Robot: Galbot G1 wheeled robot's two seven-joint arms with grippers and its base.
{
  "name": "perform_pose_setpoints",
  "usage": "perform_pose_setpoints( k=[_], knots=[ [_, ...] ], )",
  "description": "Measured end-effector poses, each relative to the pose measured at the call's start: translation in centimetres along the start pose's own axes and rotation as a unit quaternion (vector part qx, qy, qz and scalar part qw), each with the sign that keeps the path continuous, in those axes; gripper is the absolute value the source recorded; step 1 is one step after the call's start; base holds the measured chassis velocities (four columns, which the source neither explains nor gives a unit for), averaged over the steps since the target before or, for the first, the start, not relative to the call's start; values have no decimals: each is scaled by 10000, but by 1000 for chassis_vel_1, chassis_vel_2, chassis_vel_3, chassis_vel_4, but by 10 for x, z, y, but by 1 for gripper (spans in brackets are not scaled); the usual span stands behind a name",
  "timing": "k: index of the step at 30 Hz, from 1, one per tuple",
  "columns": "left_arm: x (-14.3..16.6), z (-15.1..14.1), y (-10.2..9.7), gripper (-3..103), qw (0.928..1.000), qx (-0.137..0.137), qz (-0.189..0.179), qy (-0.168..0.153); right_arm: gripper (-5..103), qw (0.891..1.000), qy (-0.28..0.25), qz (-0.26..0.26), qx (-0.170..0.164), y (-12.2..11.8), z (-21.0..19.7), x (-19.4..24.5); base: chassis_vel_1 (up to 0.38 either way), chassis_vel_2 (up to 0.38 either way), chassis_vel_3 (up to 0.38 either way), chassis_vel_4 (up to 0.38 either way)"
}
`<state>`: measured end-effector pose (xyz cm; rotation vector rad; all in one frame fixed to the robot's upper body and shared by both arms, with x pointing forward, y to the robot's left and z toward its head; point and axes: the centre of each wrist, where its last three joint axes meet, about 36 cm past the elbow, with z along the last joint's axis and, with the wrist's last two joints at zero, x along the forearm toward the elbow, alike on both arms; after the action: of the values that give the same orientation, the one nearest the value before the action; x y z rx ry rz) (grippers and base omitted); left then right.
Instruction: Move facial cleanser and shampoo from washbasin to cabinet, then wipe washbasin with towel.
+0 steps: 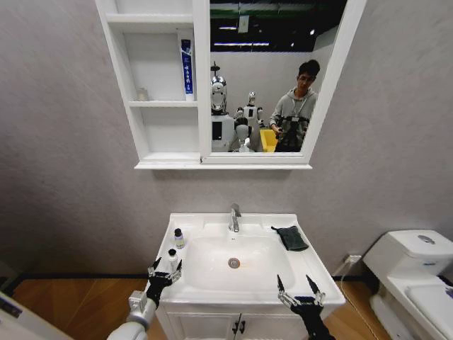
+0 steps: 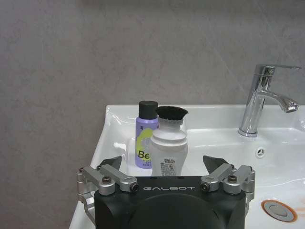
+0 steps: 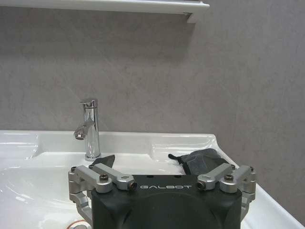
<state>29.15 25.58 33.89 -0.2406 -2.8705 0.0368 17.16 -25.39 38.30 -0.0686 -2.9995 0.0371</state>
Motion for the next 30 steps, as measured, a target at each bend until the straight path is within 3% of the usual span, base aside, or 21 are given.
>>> perform_pose_setpoints(
  k=[5,9,13,16,17,21,26,30],
  knots=[
    [-13,6,7,97,9999,-7,-104,40,100,10000,34,4,-10,-2,0,2,0,0,0,0],
    [-17,9,16,91,9998,-19,-177,118,100,10000,36,8,-31,-2,0,1,0,0,0,0],
    [-18,11,22,70,9998,-3,-157,134,100,10000,44,16,-46,-3,0,1,0,0,0,0],
    [-17,11,22,70,9998,10,-127,138,100,10000,47,21,-62,-3,1,1,0,0,0,0],
    [-16,10,21,58,9999,33,-77,135,100,9999,54,38,-91,-3,1,0,0,0,0,0],
    [-12,4,19,42,10000,51,28,43,100,9999,62,78,-120,-3,2,-1,0,0,0,0],
    [-5,-16,18,30,9999,106,-13,-2,100,9997,47,134,-180,-2,1,-3,0,0,0,0],
    [1,-34,19,29,9999,75,-28,-78,100,9997,32,127,-196,-1,1,-4,0,0,0,0]
  ],
)
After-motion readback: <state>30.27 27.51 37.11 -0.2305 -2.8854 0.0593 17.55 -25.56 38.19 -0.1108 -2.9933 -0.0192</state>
